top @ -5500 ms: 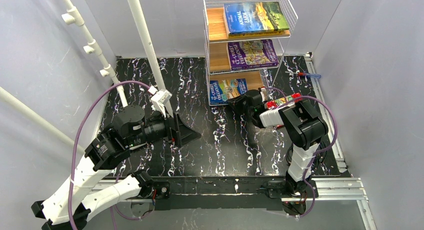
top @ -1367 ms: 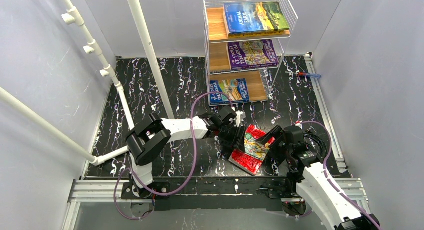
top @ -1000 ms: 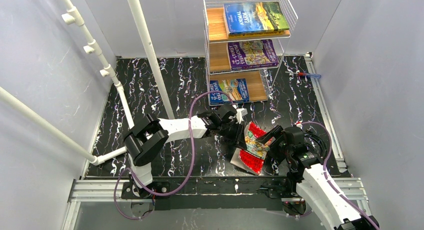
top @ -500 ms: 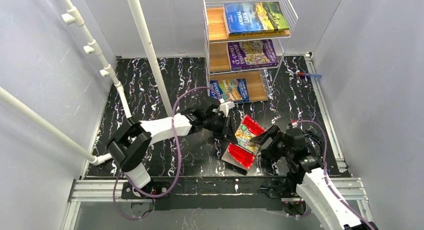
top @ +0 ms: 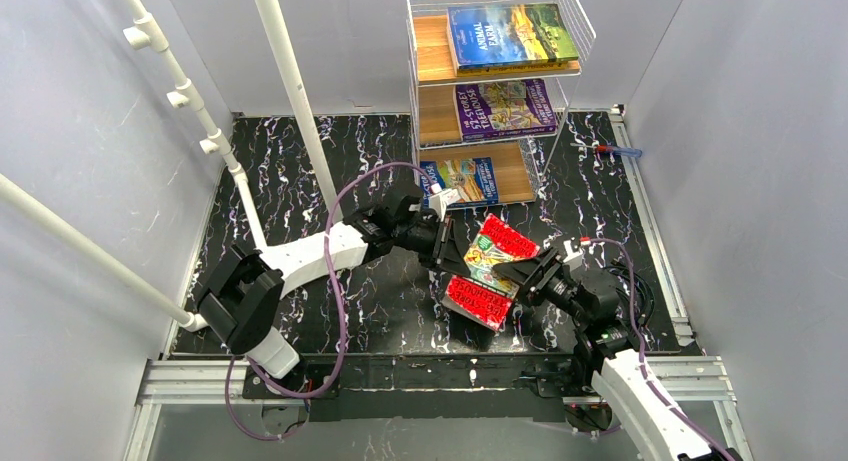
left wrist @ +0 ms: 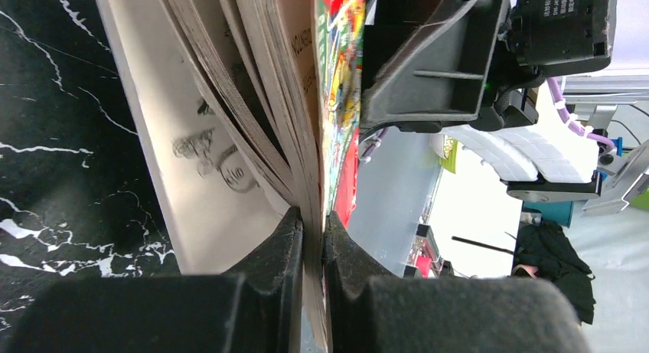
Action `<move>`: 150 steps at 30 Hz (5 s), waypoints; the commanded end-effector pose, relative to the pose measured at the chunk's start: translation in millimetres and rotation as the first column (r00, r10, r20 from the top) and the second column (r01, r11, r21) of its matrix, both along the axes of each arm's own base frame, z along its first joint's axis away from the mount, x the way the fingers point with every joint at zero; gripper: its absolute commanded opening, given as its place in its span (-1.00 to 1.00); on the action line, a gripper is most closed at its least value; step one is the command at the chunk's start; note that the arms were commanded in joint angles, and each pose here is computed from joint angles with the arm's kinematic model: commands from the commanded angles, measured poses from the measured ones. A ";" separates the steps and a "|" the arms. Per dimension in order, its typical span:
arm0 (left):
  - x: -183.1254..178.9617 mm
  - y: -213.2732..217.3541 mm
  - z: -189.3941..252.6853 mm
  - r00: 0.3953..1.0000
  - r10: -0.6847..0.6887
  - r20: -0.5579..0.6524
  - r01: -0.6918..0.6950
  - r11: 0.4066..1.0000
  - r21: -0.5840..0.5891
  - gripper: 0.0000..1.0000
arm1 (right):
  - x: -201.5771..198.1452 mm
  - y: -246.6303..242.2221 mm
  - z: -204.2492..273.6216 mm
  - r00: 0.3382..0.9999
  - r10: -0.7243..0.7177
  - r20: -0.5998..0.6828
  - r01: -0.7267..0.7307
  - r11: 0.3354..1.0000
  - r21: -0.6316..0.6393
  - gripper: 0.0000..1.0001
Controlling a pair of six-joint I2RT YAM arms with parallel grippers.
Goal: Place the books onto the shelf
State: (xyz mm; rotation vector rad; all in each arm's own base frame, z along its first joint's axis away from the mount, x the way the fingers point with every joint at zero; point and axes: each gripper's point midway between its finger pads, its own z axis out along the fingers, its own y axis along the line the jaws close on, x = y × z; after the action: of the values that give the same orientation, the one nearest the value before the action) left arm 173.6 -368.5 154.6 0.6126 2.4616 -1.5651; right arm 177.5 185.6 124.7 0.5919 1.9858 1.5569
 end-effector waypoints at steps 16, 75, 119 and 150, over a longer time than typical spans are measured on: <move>-1.2 0.6 29.1 0.997 -0.039 0.065 0.043 0.998 -0.048 -0.79 | -11.5 8.1 27.1 0.992 0.060 0.114 -0.073 0.990 0.120 -0.67; -66.9 186.3 200.0 0.720 0.344 0.603 -0.341 0.932 -0.124 0.52 | 233.1 56.6 70.1 0.591 -0.805 0.042 0.795 0.591 0.139 -0.97; -78.1 196.2 191.1 0.727 0.329 0.603 -0.334 0.936 -0.109 0.54 | 251.8 88.3 4.2 0.662 -0.730 -0.166 0.732 0.678 -0.063 0.92; -79.7 191.9 188.0 0.740 0.328 0.587 -0.321 0.939 -0.121 0.54 | 248.1 79.5 4.6 0.781 -0.613 -0.120 0.605 0.790 -0.103 -0.97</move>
State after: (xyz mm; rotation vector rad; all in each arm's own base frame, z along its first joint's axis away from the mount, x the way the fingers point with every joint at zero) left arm 96.3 -173.9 341.1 0.5137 1.9469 -1.0142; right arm 409.1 261.6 96.9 1.2816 1.7525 0.9541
